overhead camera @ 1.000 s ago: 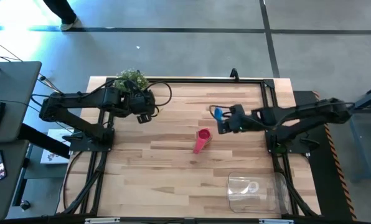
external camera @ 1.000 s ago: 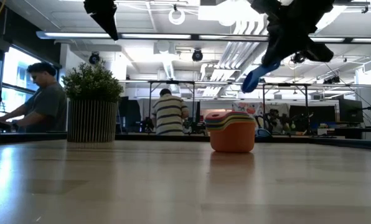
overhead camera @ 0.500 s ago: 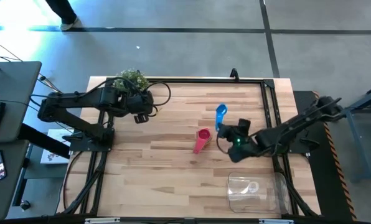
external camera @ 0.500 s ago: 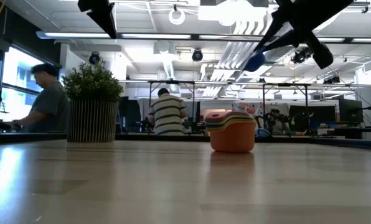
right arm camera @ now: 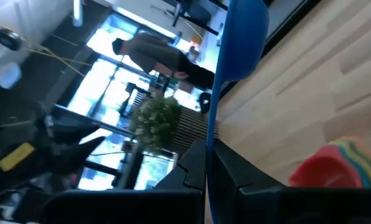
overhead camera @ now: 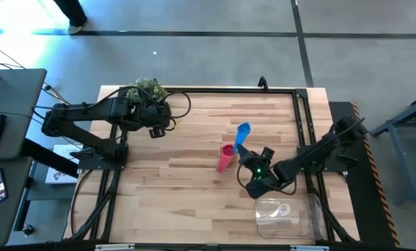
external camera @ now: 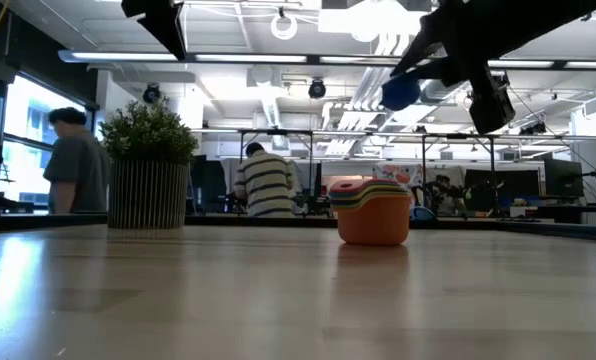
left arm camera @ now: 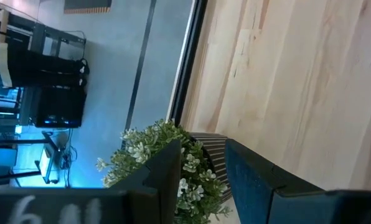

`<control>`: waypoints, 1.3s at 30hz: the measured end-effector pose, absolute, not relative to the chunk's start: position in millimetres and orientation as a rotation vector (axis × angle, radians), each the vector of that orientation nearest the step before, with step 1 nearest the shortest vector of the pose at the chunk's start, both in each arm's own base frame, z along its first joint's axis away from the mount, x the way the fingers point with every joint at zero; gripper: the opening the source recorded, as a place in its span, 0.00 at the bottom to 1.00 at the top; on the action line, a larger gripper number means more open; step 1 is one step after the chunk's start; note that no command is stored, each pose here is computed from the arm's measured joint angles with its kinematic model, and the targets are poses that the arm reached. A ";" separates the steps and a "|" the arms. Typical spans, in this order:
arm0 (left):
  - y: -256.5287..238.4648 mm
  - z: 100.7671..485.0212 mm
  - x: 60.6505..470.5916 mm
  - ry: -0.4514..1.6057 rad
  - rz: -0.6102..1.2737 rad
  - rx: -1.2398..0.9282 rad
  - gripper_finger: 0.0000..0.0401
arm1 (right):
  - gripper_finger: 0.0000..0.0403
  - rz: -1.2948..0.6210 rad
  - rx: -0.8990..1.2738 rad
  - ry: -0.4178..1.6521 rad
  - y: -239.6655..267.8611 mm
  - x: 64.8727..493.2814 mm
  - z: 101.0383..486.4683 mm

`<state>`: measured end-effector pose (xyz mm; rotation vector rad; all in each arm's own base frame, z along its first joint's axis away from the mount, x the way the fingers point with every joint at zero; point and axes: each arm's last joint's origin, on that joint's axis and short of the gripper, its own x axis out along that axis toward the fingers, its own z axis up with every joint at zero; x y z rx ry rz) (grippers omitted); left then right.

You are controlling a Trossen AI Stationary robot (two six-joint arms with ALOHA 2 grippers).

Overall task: Nest measuring cups in basket
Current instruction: Stack the blue measuring cup on the red measuring cup

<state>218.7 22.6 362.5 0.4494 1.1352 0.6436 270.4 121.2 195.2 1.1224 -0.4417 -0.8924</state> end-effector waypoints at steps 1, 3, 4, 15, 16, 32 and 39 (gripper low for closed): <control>22.6 362.5 218.7 1.136 0.643 0.450 0.29 | 0.00 -0.886 1.124 -0.461 123.9 272.4 194.0; 22.6 362.5 218.7 1.136 0.643 0.450 0.29 | 0.00 -0.877 1.113 -0.490 129.8 275.8 191.4; 22.6 362.5 218.7 1.136 0.643 0.450 0.29 | 0.00 -0.873 1.112 -0.500 132.3 277.7 190.4; 22.6 362.5 218.7 1.141 0.634 0.464 0.29 | 0.00 -0.861 1.111 -0.555 149.5 294.6 191.9; 22.6 362.5 218.7 1.142 0.633 0.465 0.29 | 0.00 -0.859 1.117 -0.559 151.2 297.4 194.0; 22.6 362.5 218.8 1.138 0.639 0.456 0.29 | 0.00 -0.849 1.208 -0.640 181.1 346.0 167.3; 21.3 361.5 219.3 1.144 0.588 0.420 0.29 | 0.00 -0.814 1.343 -0.700 184.0 350.1 130.7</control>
